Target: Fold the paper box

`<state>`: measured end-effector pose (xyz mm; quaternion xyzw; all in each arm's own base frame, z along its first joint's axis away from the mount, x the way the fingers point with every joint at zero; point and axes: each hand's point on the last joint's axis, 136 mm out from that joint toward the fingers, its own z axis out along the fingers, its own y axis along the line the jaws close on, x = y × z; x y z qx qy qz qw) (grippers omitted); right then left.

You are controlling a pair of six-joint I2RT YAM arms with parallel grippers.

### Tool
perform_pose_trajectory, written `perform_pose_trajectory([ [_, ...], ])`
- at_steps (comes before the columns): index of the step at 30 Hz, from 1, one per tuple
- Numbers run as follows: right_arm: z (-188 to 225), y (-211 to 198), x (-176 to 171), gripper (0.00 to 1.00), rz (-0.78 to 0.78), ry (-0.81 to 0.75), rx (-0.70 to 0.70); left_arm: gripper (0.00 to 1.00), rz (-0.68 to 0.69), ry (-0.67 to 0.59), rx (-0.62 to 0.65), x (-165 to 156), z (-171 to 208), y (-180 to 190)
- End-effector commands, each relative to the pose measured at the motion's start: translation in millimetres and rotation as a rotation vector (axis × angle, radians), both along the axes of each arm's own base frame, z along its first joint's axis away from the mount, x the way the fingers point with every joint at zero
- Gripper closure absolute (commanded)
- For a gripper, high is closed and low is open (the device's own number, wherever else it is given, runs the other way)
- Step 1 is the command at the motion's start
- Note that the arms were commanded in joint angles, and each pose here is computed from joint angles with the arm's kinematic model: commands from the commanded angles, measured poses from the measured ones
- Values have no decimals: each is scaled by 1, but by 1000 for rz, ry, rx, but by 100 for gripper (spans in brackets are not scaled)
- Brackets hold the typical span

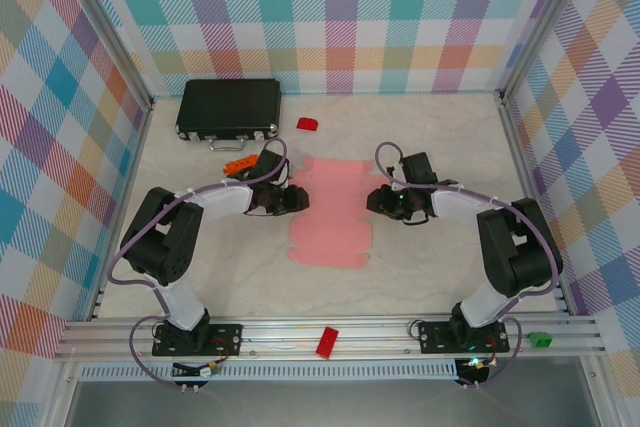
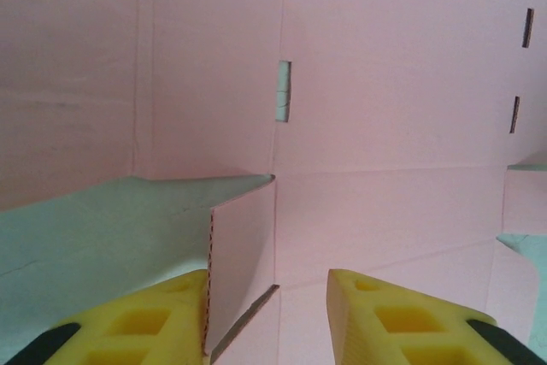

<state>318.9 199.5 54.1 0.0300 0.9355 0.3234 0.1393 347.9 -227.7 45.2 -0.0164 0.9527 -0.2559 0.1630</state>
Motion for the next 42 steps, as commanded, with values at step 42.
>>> perform_pose_trajectory([
  [42, 12, 77, 24, 62, 189, 9, 121, 60, -66, -37, 36, 2, 5, -18],
])
